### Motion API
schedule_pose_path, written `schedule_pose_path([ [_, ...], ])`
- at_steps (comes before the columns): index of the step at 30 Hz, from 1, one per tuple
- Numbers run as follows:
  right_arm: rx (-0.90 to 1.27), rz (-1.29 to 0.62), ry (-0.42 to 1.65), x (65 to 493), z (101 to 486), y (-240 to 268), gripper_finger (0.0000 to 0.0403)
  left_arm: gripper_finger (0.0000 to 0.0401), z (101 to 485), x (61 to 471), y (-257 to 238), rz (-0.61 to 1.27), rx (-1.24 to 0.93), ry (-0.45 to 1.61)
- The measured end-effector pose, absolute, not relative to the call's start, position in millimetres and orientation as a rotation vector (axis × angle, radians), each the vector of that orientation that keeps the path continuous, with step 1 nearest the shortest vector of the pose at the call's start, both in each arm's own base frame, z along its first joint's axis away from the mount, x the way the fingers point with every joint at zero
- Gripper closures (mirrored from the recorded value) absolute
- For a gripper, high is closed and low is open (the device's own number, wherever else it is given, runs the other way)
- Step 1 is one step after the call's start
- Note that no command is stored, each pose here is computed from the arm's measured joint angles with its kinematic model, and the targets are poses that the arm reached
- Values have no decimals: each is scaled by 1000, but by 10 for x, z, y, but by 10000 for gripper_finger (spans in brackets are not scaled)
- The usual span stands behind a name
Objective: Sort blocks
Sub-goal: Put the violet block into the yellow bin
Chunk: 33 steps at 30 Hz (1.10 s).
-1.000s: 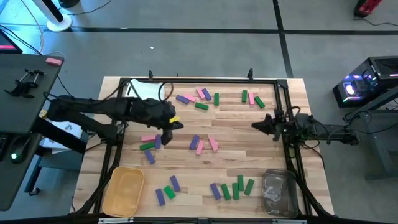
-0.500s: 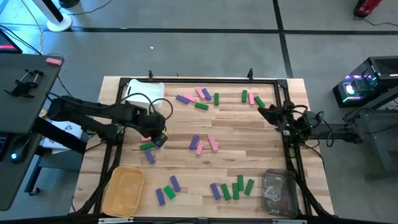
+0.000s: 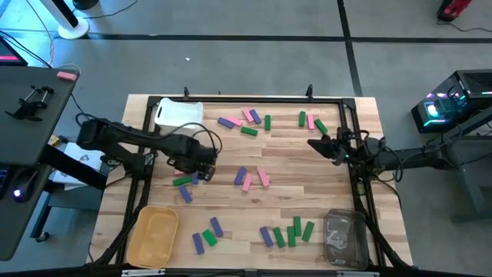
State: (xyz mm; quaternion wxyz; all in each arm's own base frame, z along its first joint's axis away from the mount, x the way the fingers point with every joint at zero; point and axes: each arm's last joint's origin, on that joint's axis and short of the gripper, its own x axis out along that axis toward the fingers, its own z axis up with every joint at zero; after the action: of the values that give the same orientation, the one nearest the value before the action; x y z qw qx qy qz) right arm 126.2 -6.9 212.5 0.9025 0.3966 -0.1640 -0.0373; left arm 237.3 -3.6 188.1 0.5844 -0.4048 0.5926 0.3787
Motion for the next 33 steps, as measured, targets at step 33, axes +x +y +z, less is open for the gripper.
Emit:
schedule_pose_path([
  [33,799,-138,-275,1317,2045,-78,403,132,1513,2533,-211,1192,-1011,1291],
])
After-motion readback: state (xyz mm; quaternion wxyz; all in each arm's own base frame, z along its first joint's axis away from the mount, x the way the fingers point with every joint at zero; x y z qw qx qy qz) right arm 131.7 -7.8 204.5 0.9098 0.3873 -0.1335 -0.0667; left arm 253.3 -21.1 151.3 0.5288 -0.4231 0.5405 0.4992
